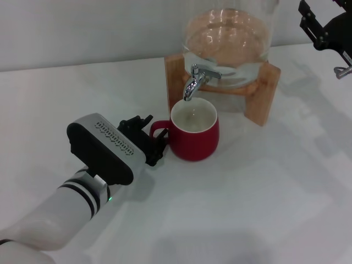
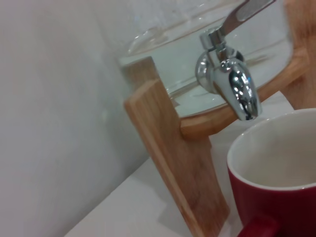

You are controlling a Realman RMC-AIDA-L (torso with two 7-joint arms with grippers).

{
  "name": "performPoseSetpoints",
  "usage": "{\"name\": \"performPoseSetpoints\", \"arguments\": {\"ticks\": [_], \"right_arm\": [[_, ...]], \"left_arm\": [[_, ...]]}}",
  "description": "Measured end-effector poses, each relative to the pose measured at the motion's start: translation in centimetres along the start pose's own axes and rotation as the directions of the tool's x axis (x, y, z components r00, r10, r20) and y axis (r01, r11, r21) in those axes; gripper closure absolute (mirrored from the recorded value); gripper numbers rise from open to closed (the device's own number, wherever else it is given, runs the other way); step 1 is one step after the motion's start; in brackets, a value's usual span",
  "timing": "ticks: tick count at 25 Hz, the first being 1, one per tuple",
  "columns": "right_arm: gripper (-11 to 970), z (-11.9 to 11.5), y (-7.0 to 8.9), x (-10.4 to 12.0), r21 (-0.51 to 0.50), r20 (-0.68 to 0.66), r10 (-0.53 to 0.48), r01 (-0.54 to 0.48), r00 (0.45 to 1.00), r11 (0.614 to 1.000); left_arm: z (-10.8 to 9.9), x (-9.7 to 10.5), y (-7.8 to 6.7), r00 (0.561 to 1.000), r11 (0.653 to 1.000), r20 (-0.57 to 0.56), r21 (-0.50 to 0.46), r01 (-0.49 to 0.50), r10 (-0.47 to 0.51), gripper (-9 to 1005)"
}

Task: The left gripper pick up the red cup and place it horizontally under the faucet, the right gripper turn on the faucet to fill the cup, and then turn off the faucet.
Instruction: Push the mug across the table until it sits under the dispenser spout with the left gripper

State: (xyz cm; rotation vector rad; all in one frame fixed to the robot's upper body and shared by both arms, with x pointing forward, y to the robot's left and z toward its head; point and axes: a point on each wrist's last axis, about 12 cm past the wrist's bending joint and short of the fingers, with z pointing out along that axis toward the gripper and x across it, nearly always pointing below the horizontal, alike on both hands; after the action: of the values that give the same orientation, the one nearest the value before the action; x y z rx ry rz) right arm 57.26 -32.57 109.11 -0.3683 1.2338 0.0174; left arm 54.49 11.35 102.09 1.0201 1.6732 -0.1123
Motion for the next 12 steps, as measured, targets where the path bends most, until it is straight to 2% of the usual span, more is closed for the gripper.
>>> {"name": "performPoseSetpoints", "arguments": {"ticks": [12], "right_arm": [[326,-0.25,-0.1,0.07,0.003,-0.003,-0.001,0.001,1.0,1.0]], "left_arm": [[0.09,-0.62,-0.26,1.0,1.0,0.018,0.008,-0.006,0.005,575]]}}
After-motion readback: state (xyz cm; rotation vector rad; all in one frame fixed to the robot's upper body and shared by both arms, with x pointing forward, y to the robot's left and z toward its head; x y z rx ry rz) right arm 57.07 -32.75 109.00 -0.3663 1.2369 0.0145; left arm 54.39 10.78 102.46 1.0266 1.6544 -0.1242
